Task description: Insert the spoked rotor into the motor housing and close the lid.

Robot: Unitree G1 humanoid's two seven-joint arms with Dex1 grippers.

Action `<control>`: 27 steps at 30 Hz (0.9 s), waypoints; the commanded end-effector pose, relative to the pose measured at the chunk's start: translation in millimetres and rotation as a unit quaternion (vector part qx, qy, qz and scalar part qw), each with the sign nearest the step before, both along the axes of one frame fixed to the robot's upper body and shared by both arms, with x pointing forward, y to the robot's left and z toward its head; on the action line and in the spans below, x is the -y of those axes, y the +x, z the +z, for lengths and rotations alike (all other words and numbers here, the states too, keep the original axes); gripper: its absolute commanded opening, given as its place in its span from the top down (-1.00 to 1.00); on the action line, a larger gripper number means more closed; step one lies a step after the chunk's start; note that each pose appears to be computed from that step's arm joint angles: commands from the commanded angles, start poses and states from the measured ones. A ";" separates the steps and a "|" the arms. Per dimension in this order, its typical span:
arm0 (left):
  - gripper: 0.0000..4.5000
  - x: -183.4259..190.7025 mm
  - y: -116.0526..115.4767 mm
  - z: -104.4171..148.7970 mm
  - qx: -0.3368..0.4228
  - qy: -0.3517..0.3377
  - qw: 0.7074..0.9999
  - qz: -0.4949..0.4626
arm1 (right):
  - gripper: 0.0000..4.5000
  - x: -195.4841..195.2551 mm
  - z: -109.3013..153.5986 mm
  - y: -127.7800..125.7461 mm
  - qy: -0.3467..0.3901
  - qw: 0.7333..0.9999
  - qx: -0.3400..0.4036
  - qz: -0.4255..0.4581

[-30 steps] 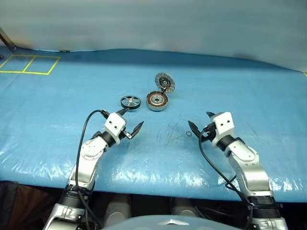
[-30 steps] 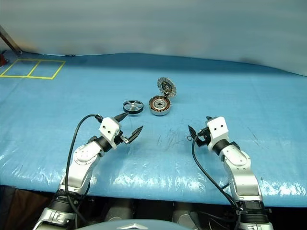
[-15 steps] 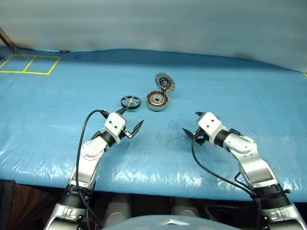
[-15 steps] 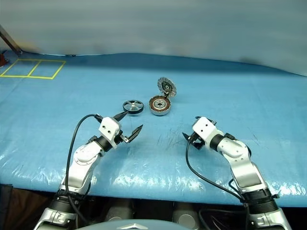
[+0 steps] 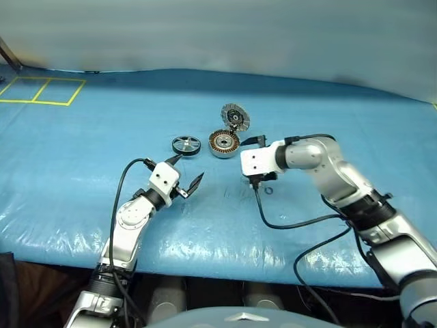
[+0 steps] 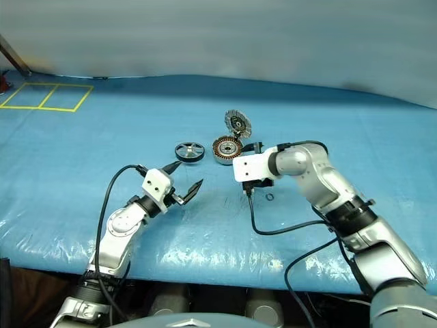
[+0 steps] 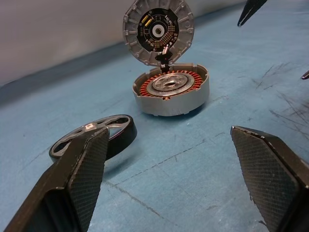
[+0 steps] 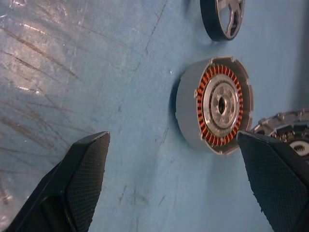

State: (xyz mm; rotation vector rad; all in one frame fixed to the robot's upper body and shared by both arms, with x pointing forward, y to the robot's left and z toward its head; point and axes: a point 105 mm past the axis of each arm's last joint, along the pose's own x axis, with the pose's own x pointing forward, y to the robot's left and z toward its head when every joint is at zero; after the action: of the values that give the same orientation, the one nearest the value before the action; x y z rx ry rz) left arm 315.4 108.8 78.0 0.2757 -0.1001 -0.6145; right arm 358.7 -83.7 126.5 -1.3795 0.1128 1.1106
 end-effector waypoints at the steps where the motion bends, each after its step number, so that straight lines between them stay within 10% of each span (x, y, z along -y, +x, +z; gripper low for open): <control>1: -0.91 3.6 -6.7 3.3 0.013 -0.008 1.000 0.004 | -0.97 -26.1 9.2 14.9 -0.021 0.999 0.031 0.039; 27: -0.91 19.7 -30.5 -13.7 -0.026 -0.024 0.999 -0.002 | -0.97 -34.9 -24.9 61.1 -0.041 0.999 -0.001 -0.013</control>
State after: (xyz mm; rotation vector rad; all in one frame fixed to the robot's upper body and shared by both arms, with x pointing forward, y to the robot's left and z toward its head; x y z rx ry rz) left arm 286.3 95.5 51.0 0.2142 -0.0137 -0.6152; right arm 417.8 -47.3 97.7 -1.4495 0.1666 1.0957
